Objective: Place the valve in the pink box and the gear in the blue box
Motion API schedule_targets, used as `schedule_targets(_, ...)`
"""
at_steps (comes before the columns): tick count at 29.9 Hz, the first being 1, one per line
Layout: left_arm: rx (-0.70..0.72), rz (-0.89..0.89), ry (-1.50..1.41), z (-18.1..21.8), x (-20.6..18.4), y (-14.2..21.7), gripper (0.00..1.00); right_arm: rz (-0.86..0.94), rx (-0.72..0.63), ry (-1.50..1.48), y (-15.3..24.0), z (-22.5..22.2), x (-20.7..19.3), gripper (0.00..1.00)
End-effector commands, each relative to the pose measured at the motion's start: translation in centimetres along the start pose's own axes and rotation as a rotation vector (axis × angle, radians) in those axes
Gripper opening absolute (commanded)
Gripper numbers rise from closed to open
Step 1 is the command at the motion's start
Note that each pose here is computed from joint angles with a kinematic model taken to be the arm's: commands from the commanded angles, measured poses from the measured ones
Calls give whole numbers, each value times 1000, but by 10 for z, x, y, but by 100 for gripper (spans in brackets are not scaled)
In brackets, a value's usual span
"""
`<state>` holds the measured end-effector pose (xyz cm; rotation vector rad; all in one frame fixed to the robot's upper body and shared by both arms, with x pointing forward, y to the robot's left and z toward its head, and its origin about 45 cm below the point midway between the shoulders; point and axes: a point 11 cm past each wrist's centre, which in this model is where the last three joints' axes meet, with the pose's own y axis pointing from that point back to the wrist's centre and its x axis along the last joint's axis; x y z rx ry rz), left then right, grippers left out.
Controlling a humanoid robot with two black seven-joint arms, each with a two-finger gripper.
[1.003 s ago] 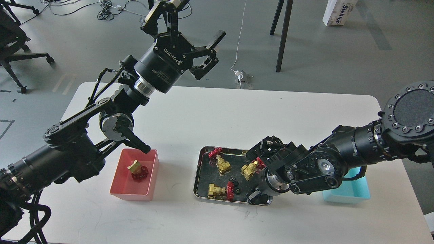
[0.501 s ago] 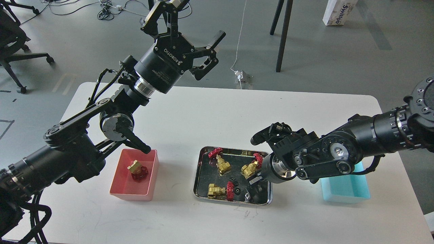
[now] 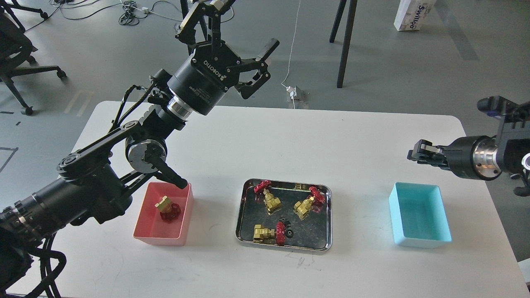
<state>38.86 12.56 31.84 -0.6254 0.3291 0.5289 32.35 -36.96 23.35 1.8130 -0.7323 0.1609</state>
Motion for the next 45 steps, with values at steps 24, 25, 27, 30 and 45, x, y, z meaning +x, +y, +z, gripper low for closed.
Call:
schedule_targets(24, 16, 38, -7, -8, 12, 4, 99, 113, 331, -484, 13, -50, 24, 100)
schedule_targets(25, 17, 57, -23, -5, 19, 6, 99, 123, 434, -577, 19, -71, 39, 100)
schedule_targets(27, 23, 107, -68, 5, 38, 15, 99, 138, 637, -740, 36, -106, 74, 100)
schedule_targets(30, 22, 198, -167, 39, 71, 32, 99, 40, 935, -915, 48, -138, 110, 100)
schedule_targets(45, -46, 520, -277, 88, 155, 74, 100, 22, 1259, -1321, -30, -118, 117, 100)
